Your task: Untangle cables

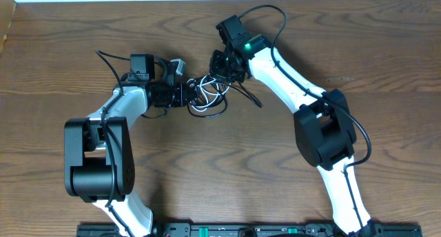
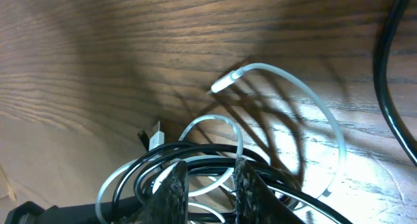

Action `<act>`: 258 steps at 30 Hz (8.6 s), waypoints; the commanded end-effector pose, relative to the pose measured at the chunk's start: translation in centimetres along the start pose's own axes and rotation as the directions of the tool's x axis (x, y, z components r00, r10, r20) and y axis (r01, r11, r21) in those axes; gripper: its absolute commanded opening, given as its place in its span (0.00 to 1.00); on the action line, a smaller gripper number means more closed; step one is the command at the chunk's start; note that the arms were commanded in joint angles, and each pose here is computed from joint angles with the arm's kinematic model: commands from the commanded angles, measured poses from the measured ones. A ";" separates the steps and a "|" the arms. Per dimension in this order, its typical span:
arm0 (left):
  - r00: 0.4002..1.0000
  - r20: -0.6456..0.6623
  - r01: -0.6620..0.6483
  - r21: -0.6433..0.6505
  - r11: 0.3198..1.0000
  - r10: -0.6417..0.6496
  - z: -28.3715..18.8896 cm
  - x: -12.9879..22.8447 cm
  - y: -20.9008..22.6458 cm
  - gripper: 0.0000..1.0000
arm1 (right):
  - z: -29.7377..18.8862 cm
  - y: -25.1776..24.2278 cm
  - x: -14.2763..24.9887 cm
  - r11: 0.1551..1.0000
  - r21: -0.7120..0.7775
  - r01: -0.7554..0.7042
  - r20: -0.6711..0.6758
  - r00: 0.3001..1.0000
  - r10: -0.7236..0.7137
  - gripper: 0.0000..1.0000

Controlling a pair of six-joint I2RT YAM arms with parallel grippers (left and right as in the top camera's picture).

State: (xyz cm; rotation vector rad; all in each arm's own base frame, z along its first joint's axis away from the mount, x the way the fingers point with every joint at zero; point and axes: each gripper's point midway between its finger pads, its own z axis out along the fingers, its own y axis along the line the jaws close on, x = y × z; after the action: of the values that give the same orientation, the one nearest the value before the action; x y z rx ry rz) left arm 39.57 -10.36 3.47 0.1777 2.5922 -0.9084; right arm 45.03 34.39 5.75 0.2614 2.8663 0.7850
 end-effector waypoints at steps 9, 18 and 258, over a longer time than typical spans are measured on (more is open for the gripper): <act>0.999 0.017 -0.032 0.017 0.999 0.032 -0.6 -0.3 -0.8 0.08 | 1.5 1.1 0.9 0.990 -0.011 -0.143 0.014 0.990 0.143 0.43; 0.999 0.017 -0.032 0.032 0.999 0.032 -0.6 -0.3 -1.0 0.08 | 1.8 0.4 0.8 0.978 0.059 -0.202 0.099 0.976 0.196 0.24; 0.984 0.056 0.162 0.085 0.983 -0.167 -3.8 -1.2 -0.5 0.59 | -6.0 6.5 4.4 0.668 -0.140 0.731 0.142 0.682 -0.717 0.01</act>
State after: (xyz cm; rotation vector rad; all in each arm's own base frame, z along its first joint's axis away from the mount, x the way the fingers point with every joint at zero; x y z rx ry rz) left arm 39.79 -5.73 3.13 -0.2965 2.6779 -0.8057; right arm 41.20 37.40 9.24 -0.6904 2.5641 0.6983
